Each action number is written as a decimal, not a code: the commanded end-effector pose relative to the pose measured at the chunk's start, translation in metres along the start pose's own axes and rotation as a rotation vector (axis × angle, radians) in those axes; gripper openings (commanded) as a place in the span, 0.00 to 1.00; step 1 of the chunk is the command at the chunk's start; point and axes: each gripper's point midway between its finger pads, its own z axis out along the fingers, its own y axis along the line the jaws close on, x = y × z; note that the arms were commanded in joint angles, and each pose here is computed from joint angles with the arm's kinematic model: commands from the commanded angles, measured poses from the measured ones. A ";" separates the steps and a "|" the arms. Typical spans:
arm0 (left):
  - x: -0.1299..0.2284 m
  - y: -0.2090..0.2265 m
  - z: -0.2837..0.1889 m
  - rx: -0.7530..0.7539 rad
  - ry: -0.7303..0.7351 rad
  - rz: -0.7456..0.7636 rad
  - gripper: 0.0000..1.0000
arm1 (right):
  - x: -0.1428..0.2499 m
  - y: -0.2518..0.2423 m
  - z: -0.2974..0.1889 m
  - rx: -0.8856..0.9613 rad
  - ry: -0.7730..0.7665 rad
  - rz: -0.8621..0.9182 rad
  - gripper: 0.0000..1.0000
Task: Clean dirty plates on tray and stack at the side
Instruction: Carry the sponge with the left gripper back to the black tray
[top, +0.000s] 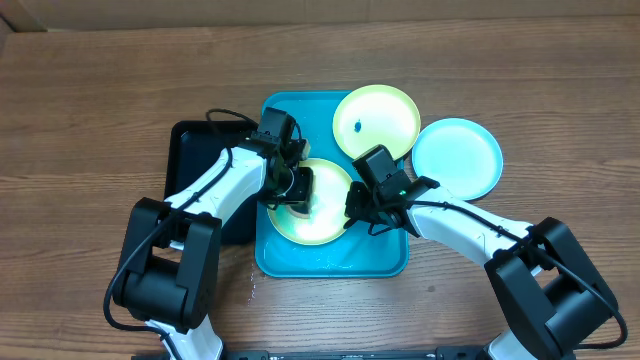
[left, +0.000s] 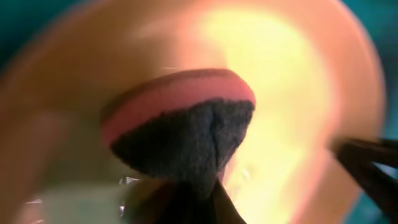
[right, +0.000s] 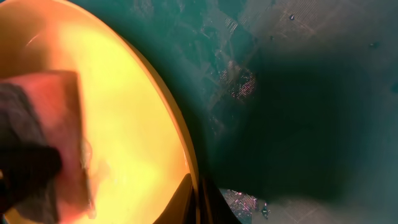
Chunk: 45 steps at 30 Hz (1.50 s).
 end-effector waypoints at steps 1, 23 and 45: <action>-0.004 -0.044 -0.018 0.239 -0.002 0.054 0.04 | -0.003 0.009 -0.003 -0.026 -0.011 -0.009 0.04; -0.006 0.116 -0.168 -0.376 -0.281 -0.257 0.04 | -0.003 0.009 -0.003 -0.026 -0.011 -0.012 0.04; 0.022 0.142 -0.080 -0.342 -0.045 -0.303 0.63 | -0.004 0.008 -0.003 -0.021 -0.016 -0.012 0.04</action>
